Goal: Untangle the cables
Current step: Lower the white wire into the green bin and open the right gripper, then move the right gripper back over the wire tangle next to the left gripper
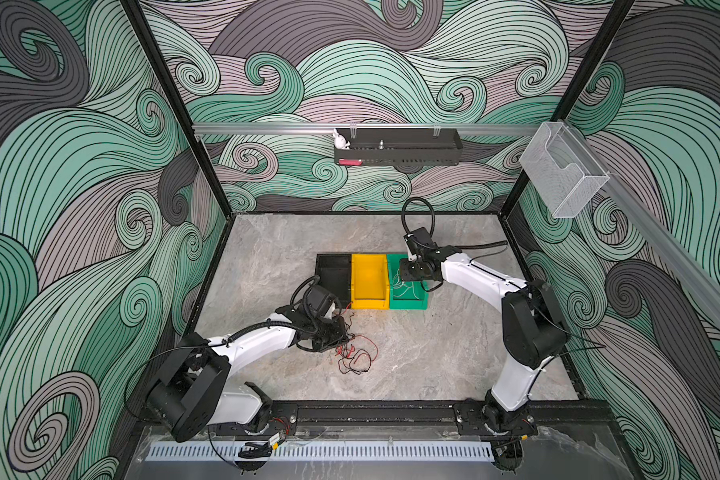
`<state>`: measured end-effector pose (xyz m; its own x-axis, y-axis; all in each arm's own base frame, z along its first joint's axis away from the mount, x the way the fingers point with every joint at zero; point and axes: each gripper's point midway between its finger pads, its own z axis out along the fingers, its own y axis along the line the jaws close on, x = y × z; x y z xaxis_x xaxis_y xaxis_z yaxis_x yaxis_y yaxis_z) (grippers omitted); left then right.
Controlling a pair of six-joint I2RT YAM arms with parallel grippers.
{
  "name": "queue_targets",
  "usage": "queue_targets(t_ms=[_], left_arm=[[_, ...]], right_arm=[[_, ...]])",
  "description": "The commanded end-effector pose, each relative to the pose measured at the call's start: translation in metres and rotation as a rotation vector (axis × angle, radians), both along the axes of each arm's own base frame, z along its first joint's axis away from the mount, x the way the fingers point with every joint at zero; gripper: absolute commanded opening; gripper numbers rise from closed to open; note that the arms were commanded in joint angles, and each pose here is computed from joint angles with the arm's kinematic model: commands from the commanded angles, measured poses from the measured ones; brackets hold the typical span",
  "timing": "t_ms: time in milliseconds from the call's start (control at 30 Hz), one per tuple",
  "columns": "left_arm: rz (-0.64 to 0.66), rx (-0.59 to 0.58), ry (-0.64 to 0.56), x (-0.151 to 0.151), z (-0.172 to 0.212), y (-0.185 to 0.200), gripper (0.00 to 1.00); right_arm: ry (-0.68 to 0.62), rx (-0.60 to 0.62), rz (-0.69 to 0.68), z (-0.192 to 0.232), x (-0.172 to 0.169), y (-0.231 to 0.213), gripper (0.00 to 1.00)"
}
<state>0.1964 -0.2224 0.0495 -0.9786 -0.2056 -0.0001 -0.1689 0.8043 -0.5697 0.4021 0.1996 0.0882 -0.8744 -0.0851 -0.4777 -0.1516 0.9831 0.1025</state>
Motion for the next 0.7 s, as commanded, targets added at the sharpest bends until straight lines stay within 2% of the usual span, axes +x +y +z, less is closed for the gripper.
queue_targets(t_ms=[0,133,233,333,667], left_arm=[[-0.012,-0.021,-0.023,0.005,0.014,-0.004,0.00],[-0.021,-0.023,-0.033,0.006,0.017,-0.005,0.00],[-0.020,-0.026,-0.038,0.007,0.018,-0.005,0.00],[-0.017,-0.031,-0.042,0.008,0.019,-0.005,0.00],[-0.005,-0.026,-0.054,0.005,0.019,-0.001,0.00]], right_arm=[[0.042,-0.032,0.001,-0.013,0.000,0.000,0.01],[0.072,-0.027,-0.002,-0.023,0.001,0.003,0.04],[0.073,-0.037,0.007,-0.023,-0.001,0.001,0.16],[0.074,-0.036,0.018,-0.017,-0.005,-0.001,0.21],[0.025,0.092,0.051,0.036,-0.021,-0.006,0.34]])
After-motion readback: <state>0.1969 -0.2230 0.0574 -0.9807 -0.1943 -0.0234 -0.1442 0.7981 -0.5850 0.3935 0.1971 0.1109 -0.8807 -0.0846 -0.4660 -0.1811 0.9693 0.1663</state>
